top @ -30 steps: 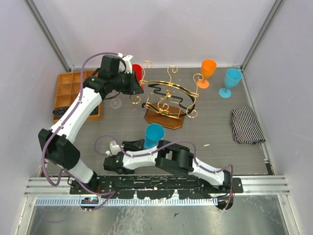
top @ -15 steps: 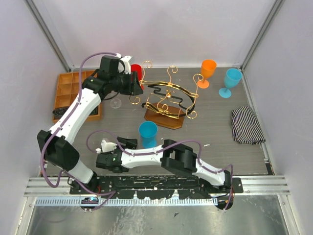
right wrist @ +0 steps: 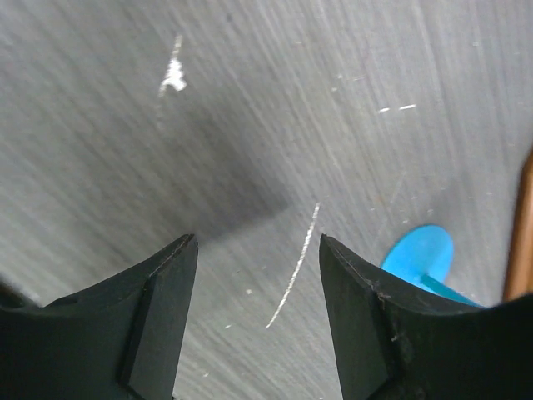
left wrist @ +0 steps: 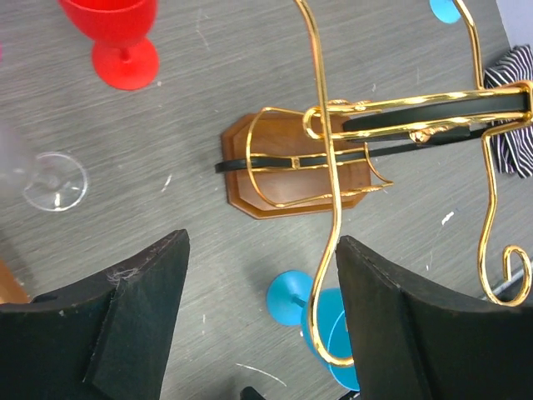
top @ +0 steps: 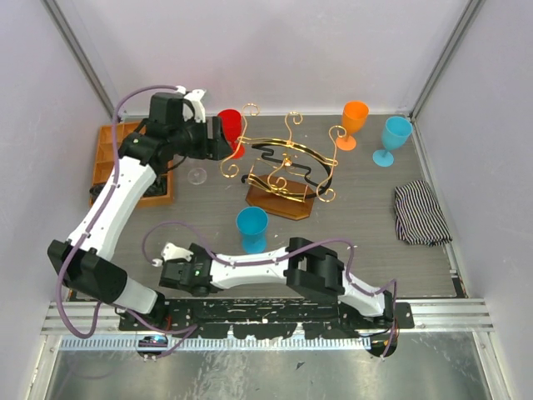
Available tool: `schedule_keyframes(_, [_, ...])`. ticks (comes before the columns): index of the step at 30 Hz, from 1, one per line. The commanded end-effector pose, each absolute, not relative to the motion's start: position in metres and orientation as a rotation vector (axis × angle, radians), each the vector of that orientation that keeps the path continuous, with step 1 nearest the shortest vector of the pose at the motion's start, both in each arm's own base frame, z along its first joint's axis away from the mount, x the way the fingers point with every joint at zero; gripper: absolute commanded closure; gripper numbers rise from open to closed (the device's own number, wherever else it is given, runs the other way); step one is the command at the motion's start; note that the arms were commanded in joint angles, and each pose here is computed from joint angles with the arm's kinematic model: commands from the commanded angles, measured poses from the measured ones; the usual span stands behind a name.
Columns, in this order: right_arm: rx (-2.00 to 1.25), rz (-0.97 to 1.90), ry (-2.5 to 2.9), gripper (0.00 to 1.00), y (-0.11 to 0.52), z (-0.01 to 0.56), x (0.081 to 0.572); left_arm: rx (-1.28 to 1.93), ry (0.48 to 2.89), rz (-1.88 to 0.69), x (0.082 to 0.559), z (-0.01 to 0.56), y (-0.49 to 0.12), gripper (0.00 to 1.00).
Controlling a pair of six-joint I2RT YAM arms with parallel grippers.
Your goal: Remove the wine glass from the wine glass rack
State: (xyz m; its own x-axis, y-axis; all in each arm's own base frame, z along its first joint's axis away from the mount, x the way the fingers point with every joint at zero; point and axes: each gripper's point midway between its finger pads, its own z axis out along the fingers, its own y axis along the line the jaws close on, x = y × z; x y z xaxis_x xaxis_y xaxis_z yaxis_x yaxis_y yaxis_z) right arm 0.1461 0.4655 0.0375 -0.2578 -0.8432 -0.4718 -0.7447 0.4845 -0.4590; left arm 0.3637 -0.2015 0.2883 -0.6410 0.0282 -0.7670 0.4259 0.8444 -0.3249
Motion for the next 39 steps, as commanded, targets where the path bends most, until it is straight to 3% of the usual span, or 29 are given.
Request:
schedule_keyframes(1, [-1.245,0.107,2.101,0.36,0.488,0.082,0.128,0.238,2.122,-0.548,0.367,0.322,-0.171,0.22])
schedule_keyframes(8, [-1.009,0.434,2.109,0.39,0.495,0.162,0.151,-0.076,2.037,-0.365,0.377,0.355,-0.077,0.16])
schedule_keyframes(14, [-0.783,0.871,1.971,0.4,0.468,0.297,0.185,-0.268,2.025,-0.275,0.373,0.352,-0.032,0.16])
schedule_keyframes(17, [-0.621,1.0,1.844,0.38,0.422,0.378,0.218,-0.29,2.021,-0.327,0.372,0.348,-0.038,0.16])
schedule_keyframes(22, [-0.348,0.85,1.788,0.33,0.304,0.444,0.319,-0.291,2.034,-0.458,0.374,0.346,-0.056,0.16])
schedule_keyframes(29, [-0.045,0.927,1.732,0.35,0.154,0.462,0.419,-0.312,2.127,-0.396,0.368,0.337,-0.049,0.13])
schedule_keyframes(35, [0.116,0.766,1.805,0.27,0.099,0.427,0.459,-0.31,2.142,-0.368,0.364,0.336,-0.045,0.13])
schedule_keyframes(39, [0.126,0.732,1.833,0.25,0.094,0.413,0.464,-0.323,2.135,-0.343,0.364,0.34,-0.041,0.0])
